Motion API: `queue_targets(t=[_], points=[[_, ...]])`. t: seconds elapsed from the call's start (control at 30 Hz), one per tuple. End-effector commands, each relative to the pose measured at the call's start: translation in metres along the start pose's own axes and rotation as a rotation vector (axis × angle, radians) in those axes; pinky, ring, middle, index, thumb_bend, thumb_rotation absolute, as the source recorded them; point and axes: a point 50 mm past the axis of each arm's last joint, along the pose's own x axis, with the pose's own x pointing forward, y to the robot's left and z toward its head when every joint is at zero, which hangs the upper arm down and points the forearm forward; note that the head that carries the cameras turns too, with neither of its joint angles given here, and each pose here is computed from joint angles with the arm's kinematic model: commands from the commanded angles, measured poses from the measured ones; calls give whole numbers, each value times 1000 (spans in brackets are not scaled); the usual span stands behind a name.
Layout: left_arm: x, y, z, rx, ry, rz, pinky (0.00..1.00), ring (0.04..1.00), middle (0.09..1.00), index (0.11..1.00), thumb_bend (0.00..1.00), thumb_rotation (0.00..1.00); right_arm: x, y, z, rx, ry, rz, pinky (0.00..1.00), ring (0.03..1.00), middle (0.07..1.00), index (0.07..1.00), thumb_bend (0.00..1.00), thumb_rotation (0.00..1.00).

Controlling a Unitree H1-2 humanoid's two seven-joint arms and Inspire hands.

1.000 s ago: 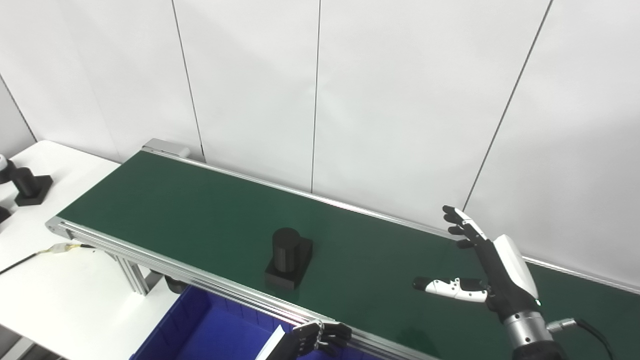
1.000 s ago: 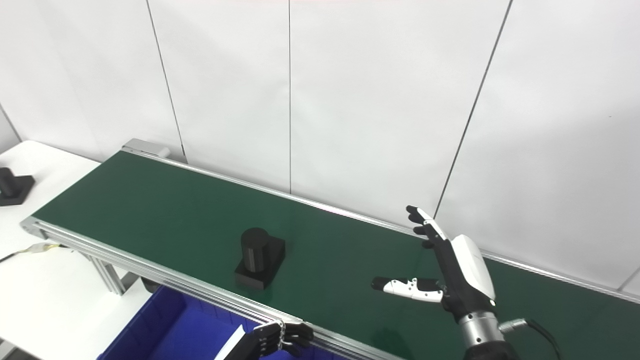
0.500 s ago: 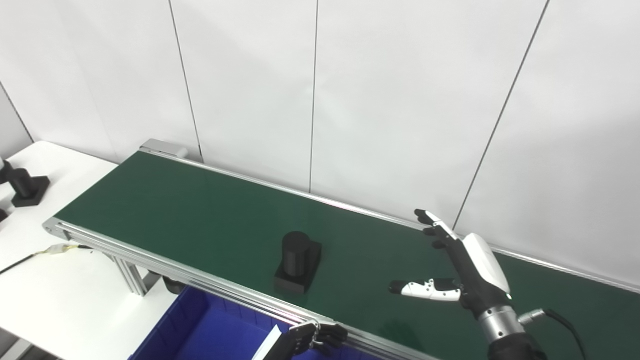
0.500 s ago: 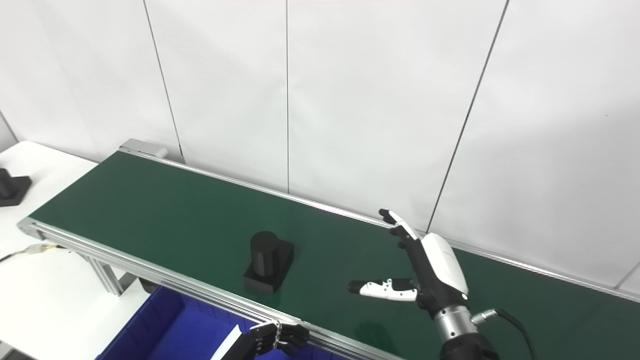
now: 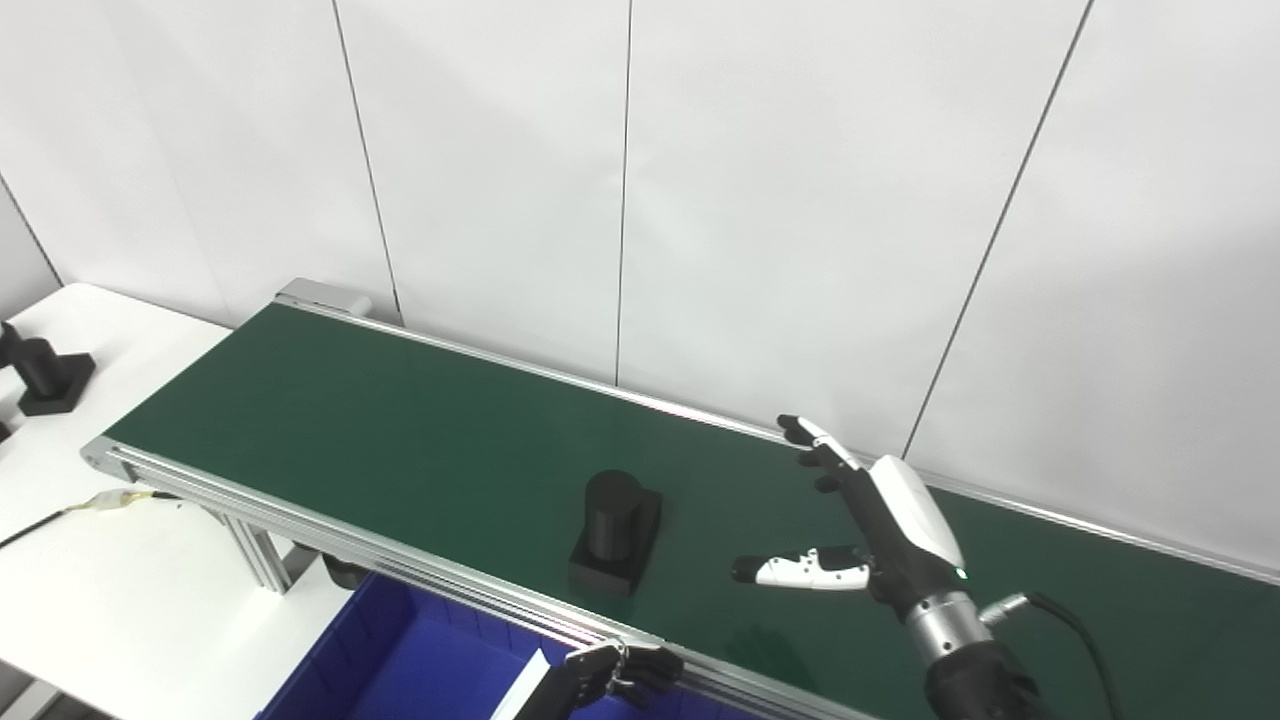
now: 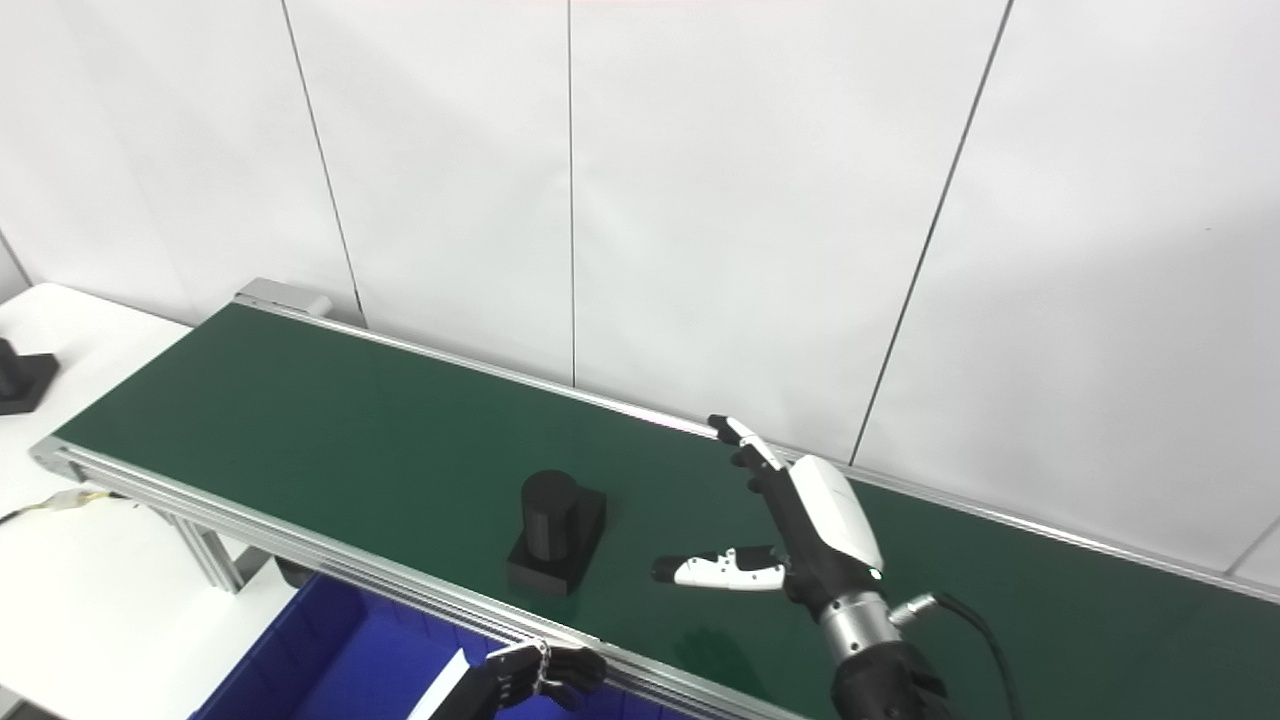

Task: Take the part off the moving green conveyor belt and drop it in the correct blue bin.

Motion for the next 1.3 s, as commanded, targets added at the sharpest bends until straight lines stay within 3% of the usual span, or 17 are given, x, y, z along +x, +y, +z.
queue_targets(t=[0.0, 0.87, 1.27], points=[[2, 3, 10, -7, -69, 24, 609, 674, 704, 691, 1000, 189, 17, -12, 24, -12, -99, -42, 735, 829, 883, 909, 930, 404], [-3, -1, 14, -17, -74, 46, 594, 663, 694, 686, 1000, 211, 46, 16, 24, -9, -19, 65, 726, 844, 892, 910, 922, 347], [-9, 0, 14, -19, -67, 59, 592, 655, 688, 684, 1000, 184, 57, 32, 28, -30, 1, 124, 740, 865, 909, 928, 914, 372]])
